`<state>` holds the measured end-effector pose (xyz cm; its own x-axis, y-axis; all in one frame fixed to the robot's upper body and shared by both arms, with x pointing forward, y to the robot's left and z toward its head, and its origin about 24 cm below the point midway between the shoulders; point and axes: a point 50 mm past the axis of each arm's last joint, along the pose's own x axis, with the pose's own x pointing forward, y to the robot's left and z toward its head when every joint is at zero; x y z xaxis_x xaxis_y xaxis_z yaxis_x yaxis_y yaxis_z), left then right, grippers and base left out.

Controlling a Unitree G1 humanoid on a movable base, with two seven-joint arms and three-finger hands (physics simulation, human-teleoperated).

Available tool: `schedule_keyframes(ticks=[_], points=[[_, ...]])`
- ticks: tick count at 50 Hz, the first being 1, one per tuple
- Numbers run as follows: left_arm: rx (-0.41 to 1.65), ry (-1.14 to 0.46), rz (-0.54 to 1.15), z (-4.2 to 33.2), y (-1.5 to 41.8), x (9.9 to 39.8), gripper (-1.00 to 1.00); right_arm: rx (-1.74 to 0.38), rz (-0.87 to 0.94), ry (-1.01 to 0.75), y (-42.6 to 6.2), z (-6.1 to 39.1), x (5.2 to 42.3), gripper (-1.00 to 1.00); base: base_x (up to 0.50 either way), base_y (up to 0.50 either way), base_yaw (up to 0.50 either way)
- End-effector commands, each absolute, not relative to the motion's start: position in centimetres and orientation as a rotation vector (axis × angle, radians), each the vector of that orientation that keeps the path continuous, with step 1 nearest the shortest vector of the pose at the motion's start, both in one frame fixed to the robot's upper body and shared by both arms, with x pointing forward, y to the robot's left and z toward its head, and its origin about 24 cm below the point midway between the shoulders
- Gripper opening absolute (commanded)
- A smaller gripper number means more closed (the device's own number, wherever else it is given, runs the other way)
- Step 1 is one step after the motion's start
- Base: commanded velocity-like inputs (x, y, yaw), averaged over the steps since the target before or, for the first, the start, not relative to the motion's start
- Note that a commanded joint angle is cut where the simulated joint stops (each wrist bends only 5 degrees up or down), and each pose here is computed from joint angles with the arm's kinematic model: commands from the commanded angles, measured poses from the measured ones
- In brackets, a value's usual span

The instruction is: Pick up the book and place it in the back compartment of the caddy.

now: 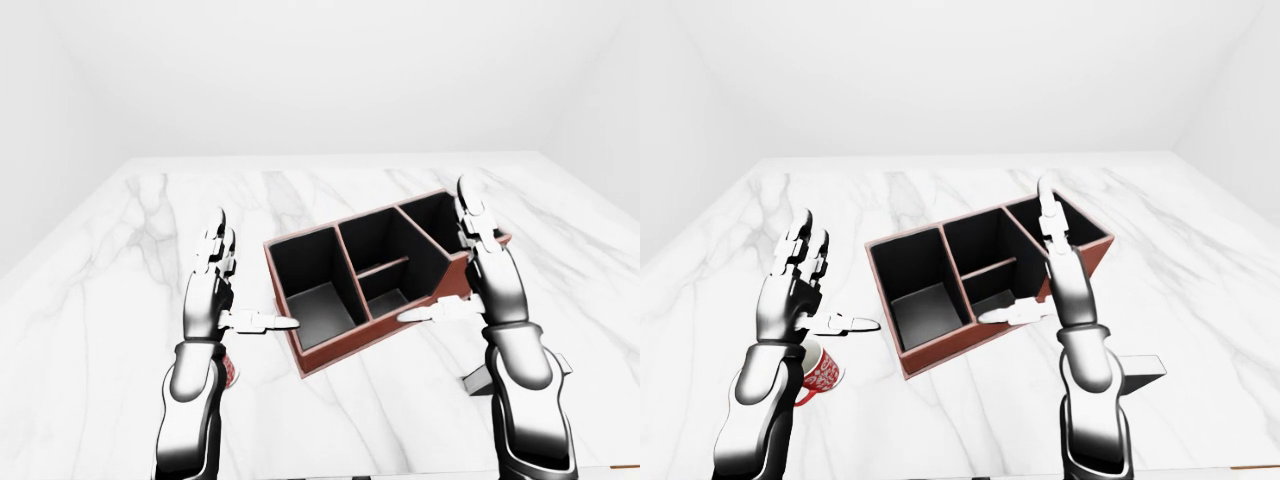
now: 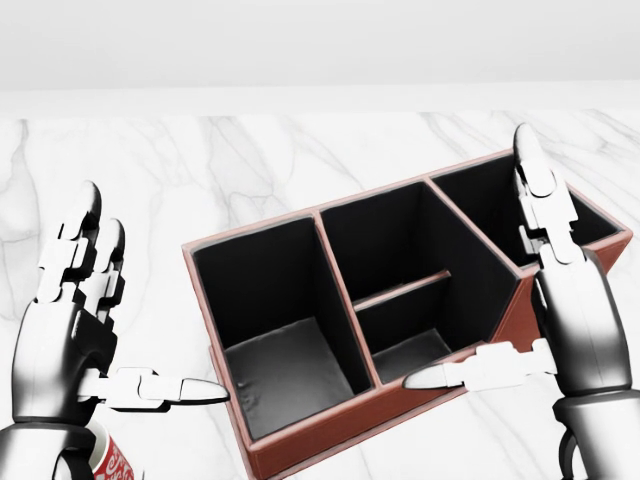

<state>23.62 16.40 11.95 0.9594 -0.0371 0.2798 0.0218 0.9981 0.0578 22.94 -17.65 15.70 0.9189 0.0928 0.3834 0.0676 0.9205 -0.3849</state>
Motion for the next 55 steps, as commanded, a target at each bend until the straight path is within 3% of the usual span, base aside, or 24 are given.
schedule_keyframes(ticks=[1, 21, 22, 23, 55], points=[[0.055, -0.280, -0.029, 11.8, 16.4, 23.7, 1.00, -0.494, 0.009, -0.417, -18.1, 16.4, 22.8, 1.00, 0.00, 0.00, 0.00], [0.058, -0.263, -0.033, 11.5, 16.3, 23.7, 1.00, -0.691, 0.043, -0.381, -20.5, 17.7, 22.4, 1.00, 0.00, 0.00, 0.00], [0.060, -0.256, -0.042, 11.3, 16.1, 23.6, 1.00, -0.891, 0.080, -0.338, -22.4, 19.3, 20.5, 1.00, 0.00, 0.00, 0.00], [0.060, -0.256, -0.043, 11.3, 16.1, 23.6, 1.00, -0.905, 0.078, -0.320, -22.6, 19.3, 20.4, 1.00, 0.00, 0.00, 0.00], [0.063, -0.257, -0.045, 11.3, 16.1, 23.5, 1.00, -0.956, 0.032, -0.207, -24.0, 18.6, 19.5, 1.00, 0.00, 0.00, 0.00]])
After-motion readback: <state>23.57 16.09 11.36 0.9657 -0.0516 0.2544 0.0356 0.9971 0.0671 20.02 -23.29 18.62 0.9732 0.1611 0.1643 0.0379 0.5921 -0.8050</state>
